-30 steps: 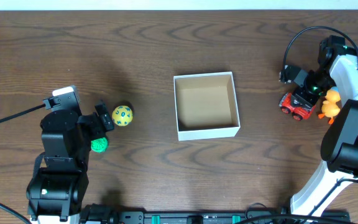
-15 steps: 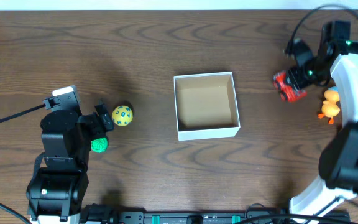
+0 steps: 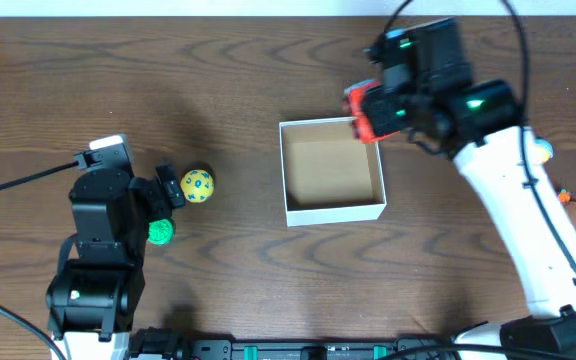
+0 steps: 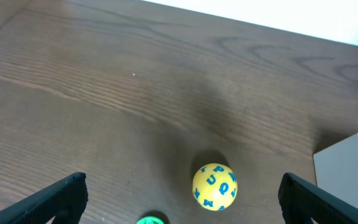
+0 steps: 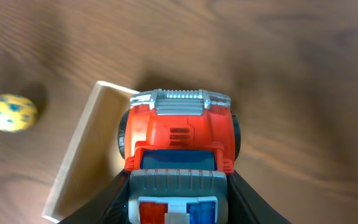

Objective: Pack container
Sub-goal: 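Carry the red truck into the white box and release it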

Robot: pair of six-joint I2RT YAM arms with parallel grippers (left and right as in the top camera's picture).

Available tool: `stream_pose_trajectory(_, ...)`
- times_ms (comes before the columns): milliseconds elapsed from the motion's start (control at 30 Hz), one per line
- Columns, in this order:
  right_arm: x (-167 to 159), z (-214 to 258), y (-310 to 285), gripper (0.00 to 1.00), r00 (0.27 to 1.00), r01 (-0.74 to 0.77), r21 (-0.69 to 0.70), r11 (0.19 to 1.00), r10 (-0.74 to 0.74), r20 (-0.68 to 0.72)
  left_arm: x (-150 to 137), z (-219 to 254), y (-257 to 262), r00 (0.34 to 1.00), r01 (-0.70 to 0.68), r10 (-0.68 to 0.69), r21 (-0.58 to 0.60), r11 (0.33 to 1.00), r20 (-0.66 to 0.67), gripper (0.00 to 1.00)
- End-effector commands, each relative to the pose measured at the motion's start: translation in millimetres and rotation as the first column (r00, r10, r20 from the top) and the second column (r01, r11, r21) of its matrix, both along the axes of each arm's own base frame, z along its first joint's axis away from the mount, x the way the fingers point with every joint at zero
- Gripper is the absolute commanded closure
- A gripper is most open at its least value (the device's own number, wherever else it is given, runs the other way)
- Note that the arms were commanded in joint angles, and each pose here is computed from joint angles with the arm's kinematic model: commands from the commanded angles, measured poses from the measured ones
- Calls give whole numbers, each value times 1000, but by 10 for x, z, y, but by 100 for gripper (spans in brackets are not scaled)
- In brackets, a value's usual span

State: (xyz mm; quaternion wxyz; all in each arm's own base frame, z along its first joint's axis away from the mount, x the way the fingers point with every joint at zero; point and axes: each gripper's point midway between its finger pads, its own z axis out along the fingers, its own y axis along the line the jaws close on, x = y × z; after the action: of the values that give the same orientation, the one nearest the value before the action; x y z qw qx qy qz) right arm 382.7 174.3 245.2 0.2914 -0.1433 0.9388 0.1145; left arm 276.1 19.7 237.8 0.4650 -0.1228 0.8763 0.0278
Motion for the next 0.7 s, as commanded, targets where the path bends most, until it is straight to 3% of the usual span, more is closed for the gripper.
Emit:
stream_pose_trajectory(0,-16,-241,111,99,985,151,20,988,-148,-86,27,80,31,1000,-23,23,-8,1000,19,2)
stream_pose_trajectory(367,-95,-1418,73,99,877,267,-205,942,-326,-353,34,66,31,1000,-23,24,-7,1000,13,2)
stream_pose_trajectory(600,-47,-1969,63,99,838,255,-273,928,-353,-417,34,66,31,1000,-23,24,-7,1000,13,2)
stream_pose_trajectory(667,-8,-2034,40,93,834,262,-275,925,-360,-417,34,66,31,1000,-23,23,-7,1000,13,2)
